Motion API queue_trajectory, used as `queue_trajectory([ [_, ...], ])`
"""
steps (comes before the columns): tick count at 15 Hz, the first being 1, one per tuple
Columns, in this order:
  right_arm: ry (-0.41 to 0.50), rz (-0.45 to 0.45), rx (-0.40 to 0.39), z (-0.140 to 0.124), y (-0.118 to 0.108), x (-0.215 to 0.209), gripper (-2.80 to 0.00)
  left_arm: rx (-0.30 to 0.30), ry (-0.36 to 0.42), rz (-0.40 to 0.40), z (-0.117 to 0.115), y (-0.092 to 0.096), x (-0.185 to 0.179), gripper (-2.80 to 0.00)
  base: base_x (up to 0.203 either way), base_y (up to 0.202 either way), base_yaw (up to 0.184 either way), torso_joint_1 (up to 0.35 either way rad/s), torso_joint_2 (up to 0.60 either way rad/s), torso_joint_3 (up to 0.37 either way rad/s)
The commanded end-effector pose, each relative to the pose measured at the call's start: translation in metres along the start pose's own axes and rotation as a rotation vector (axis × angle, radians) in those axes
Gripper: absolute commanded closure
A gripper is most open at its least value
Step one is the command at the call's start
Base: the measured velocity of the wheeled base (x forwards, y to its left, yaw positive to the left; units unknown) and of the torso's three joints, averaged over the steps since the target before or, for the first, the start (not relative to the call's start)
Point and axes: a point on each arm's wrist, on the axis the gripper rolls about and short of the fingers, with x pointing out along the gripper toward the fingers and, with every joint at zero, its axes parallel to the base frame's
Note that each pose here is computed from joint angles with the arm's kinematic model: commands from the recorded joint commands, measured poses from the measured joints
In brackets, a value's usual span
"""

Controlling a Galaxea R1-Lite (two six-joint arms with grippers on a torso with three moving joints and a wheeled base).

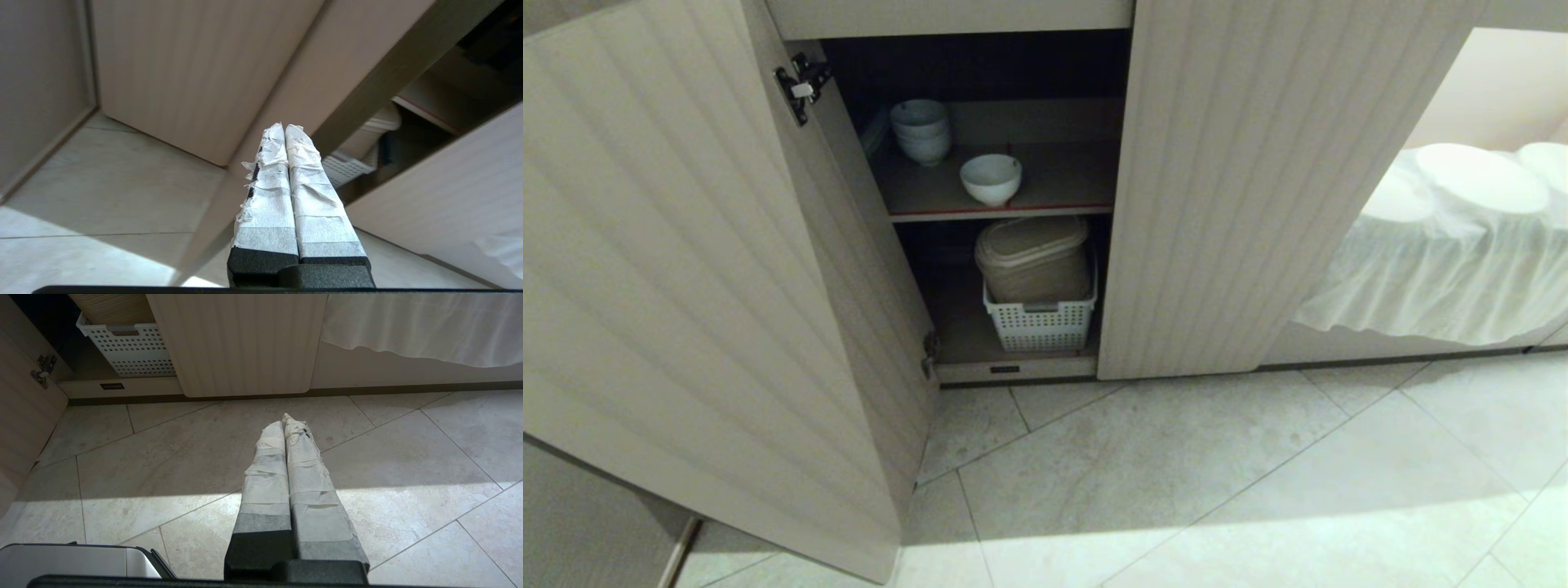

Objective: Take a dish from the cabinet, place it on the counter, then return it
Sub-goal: Close the cabinet door

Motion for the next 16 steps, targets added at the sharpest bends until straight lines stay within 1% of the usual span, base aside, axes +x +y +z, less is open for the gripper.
queue_trajectory([
  [1, 0.000, 0.001, -0.001, 0.0000, 0.0000, 0.0000, 0.00, -0.020, 0.015, -0.039, 0.0021, -0.0020, 0.0009, 0.00, 0.000, 0.000, 0.000, 0.000, 0.00, 0.000],
  [4, 0.000, 0.000, -0.001, 0.0000, 0.0000, 0.0000, 0.00, -0.027, 0.035, -0.042, 0.0024, -0.0008, 0.0040, 0.00, 0.000, 0.000, 0.000, 0.000, 0.00, 0.000],
  [7, 0.000, 0.000, -0.002, 0.0000, 0.0000, 0.0000, 0.00, -0.025, 0.022, -0.052, 0.0062, -0.0021, 0.0059, 0.00, 0.000, 0.000, 0.000, 0.000, 0.00, 0.000],
  [8, 0.000, 0.000, -0.002, 0.0000, 0.0000, 0.0000, 0.00, -0.027, 0.031, -0.068, 0.0071, -0.0028, 0.0065, 0.00, 0.000, 0.000, 0.000, 0.000, 0.00, 0.000],
  [10, 0.000, 0.001, -0.001, 0.0000, 0.0000, 0.0000, 0.00, -0.064, 0.051, -0.124, 0.0112, -0.0064, 0.0069, 0.00, 0.000, 0.000, 0.000, 0.000, 0.00, 0.000],
  [16, 0.000, 0.000, -0.001, 0.0000, 0.0000, 0.0000, 0.00, -0.088, 0.102, -0.193, 0.0111, -0.0081, 0.0077, 0.00, 0.000, 0.000, 0.000, 0.000, 0.00, 0.000],
])
